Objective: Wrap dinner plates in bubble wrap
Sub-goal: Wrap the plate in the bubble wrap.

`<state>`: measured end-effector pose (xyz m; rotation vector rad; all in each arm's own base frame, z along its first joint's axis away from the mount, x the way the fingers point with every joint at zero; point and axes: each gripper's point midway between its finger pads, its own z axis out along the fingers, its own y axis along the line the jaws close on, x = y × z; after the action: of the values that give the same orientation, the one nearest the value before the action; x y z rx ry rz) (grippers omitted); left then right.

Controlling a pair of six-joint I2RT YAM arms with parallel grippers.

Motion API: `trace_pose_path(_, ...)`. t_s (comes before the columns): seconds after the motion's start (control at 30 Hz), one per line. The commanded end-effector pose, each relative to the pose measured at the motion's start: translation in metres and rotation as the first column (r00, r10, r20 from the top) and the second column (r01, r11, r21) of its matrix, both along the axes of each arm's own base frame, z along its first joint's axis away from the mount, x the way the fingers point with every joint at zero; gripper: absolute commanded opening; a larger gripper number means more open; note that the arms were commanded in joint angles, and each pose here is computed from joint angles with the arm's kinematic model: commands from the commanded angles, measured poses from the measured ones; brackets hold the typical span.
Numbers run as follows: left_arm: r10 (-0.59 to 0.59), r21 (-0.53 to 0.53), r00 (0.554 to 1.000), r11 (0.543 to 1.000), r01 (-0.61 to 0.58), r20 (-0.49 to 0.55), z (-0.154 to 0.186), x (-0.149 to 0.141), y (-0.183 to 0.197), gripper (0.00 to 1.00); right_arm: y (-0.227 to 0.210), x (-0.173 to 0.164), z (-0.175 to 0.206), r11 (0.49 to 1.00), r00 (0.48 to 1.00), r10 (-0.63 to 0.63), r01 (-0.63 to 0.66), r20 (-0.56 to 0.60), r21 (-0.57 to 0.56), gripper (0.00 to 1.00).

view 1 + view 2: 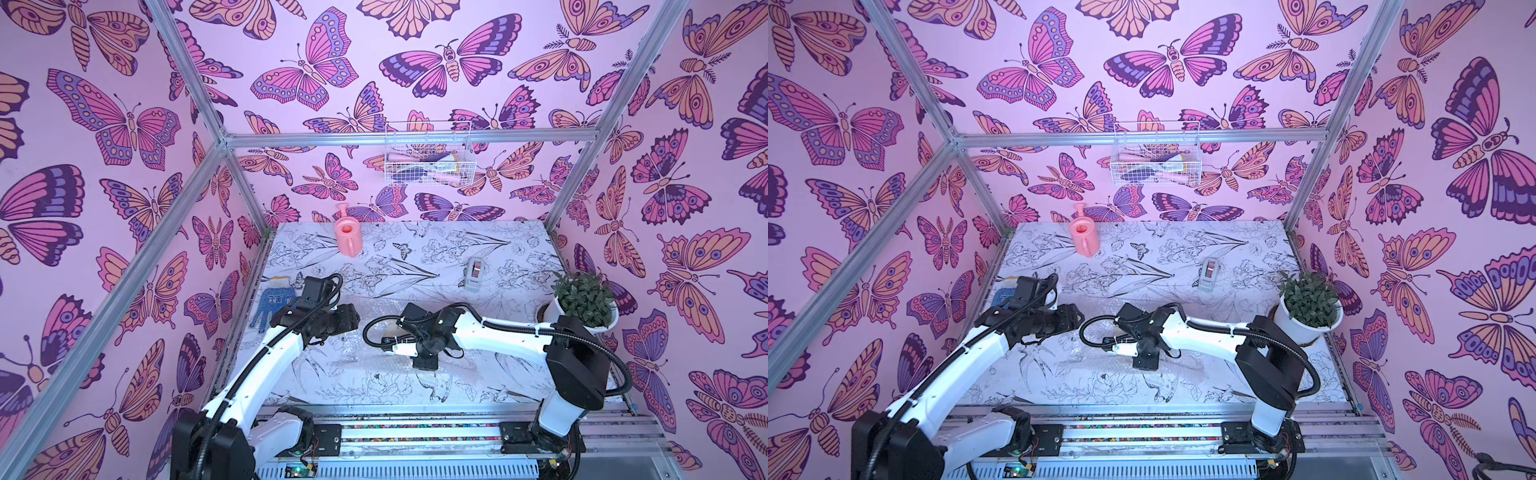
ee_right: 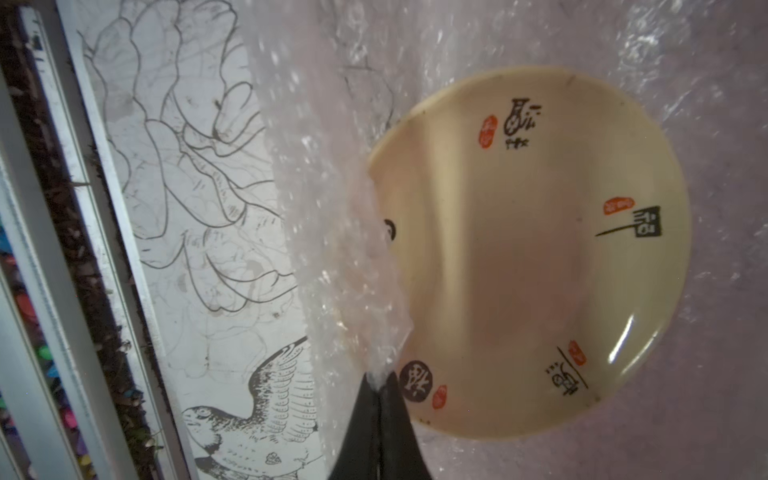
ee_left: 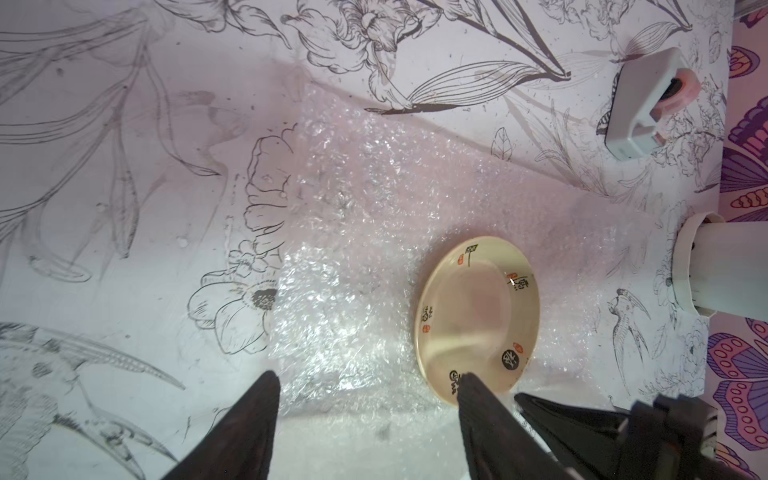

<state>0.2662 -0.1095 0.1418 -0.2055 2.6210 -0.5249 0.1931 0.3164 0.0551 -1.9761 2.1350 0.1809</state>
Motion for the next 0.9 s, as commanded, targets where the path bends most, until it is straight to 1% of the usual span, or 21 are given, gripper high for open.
trace_pose_path(0.0,-0.018,0.059,0.999,0.998,0.02,-0.042,-0.004,-0.022,0.007,0.67,-0.001,0.004,0.0,1.0,0.997,0.01,-0.011,-0.07,-0.006,0.0)
trace_pose_path(0.1,-0.072,0.041,0.997,0.997,0.072,-0.016,0.003,-0.03,-0.006,0.6,0.003,0.014,0.001,1.0,0.996,-0.011,0.011,-0.09,0.0,0.0)
trace_pose_path(0.2,-0.105,-0.004,0.994,0.994,0.105,-0.01,0.006,-0.04,-0.021,0.47,0.005,0.022,0.003,1.0,0.993,-0.031,0.031,-0.11,-0.003,0.0)
trace_pose_path(0.3,-0.1,-0.058,0.995,0.993,0.098,-0.023,0.007,-0.046,-0.03,0.37,0.006,0.027,0.003,0.998,0.988,-0.058,0.059,-0.146,0.002,0.0)
trace_pose_path(0.37,-0.088,-0.096,0.996,0.992,0.086,-0.025,0.006,-0.049,-0.037,0.34,0.007,0.031,0.003,0.996,0.981,-0.08,0.084,-0.175,0.014,0.0)
trace_pose_path(0.43,-0.079,-0.13,0.997,0.989,0.075,-0.021,0.004,-0.052,-0.043,0.27,0.008,0.033,0.002,0.993,0.97,-0.109,0.117,-0.218,0.024,0.0)
trace_pose_path(0.5,-0.081,-0.163,0.997,0.984,0.077,-0.016,0.002,-0.055,-0.048,0.17,0.01,0.037,0.002,0.988,0.957,-0.139,0.151,-0.256,0.03,0.0)
trace_pose_path(0.6,-0.083,-0.203,0.996,0.976,0.079,-0.012,-0.001,-0.061,-0.056,0.05,0.012,0.041,-0.001,0.978,0.93,-0.187,0.206,-0.318,0.028,0.0)
trace_pose_path(0.7,-0.111,-0.251,0.994,0.962,0.106,-0.004,-0.006,-0.062,-0.07,0.0,0.013,0.043,-0.005,0.967,0.896,-0.224,0.254,-0.383,0.029,0.0)
trace_pose_path(0.8,-0.129,-0.288,0.992,0.95,0.121,-0.008,-0.014,-0.06,-0.085,0.0,0.011,0.047,-0.01,0.956,0.875,-0.265,0.294,-0.406,0.008,0.0)
trace_pose_path(0.87,-0.145,-0.297,0.989,0.945,0.137,-0.004,-0.02,-0.056,-0.096,0.0,0.012,0.048,-0.012,0.947,0.851,-0.291,0.321,-0.437,-0.007,0.0)
